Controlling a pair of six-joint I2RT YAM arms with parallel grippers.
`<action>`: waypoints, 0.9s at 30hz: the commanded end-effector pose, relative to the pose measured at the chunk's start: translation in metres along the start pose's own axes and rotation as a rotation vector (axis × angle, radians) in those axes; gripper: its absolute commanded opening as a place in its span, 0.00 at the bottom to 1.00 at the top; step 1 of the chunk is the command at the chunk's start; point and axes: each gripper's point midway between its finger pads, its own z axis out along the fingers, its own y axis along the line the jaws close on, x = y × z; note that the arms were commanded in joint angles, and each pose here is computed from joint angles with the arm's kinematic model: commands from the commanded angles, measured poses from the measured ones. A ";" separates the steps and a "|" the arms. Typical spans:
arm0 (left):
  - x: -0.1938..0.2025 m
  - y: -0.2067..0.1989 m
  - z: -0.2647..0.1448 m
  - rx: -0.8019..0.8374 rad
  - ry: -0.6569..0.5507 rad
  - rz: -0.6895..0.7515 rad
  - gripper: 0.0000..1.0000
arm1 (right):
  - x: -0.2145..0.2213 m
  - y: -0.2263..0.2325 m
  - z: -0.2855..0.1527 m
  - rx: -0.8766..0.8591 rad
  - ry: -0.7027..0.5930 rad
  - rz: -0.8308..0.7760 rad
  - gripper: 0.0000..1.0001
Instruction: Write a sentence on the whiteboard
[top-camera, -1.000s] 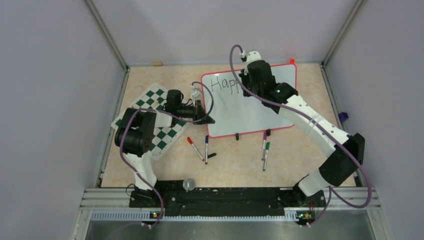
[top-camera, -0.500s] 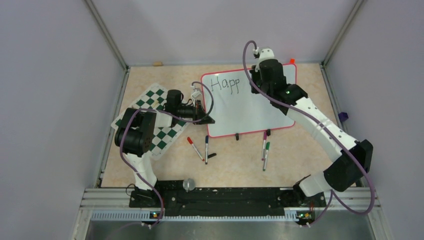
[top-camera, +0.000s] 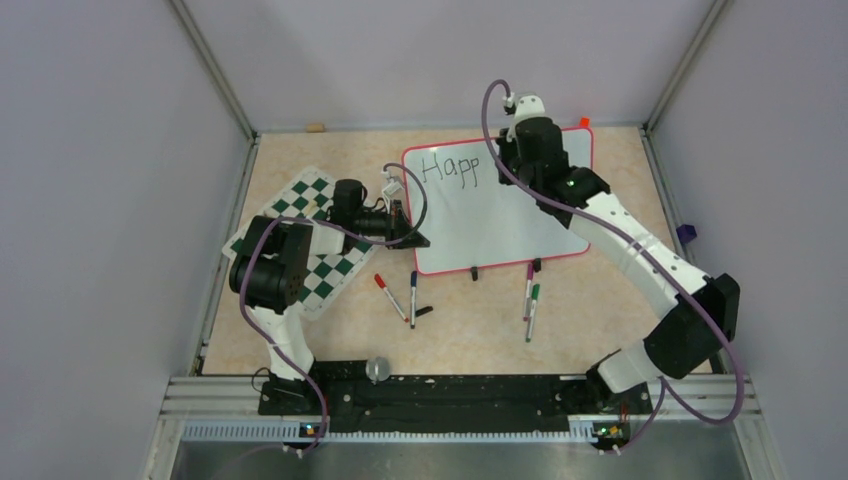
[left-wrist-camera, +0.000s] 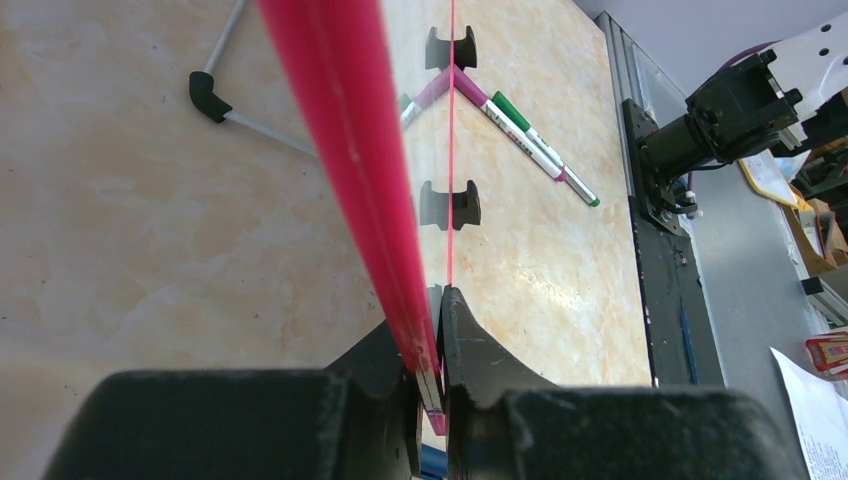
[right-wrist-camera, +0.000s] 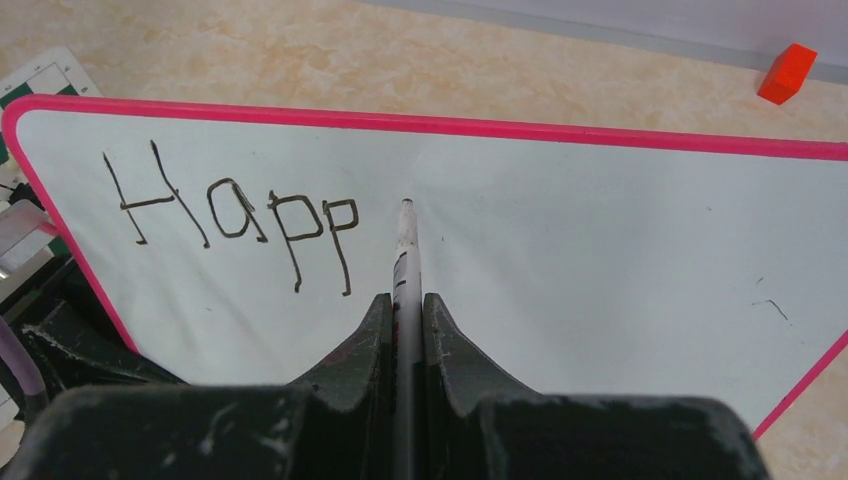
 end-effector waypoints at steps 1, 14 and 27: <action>0.030 0.000 0.006 0.019 0.045 0.008 0.00 | -0.026 0.009 0.006 -0.034 -0.062 0.030 0.00; 0.031 0.000 0.006 0.020 0.045 0.005 0.00 | -0.022 0.000 0.016 0.030 -0.048 0.027 0.00; 0.030 0.000 0.006 0.019 0.045 0.007 0.00 | -0.018 0.004 0.016 0.004 -0.029 0.029 0.00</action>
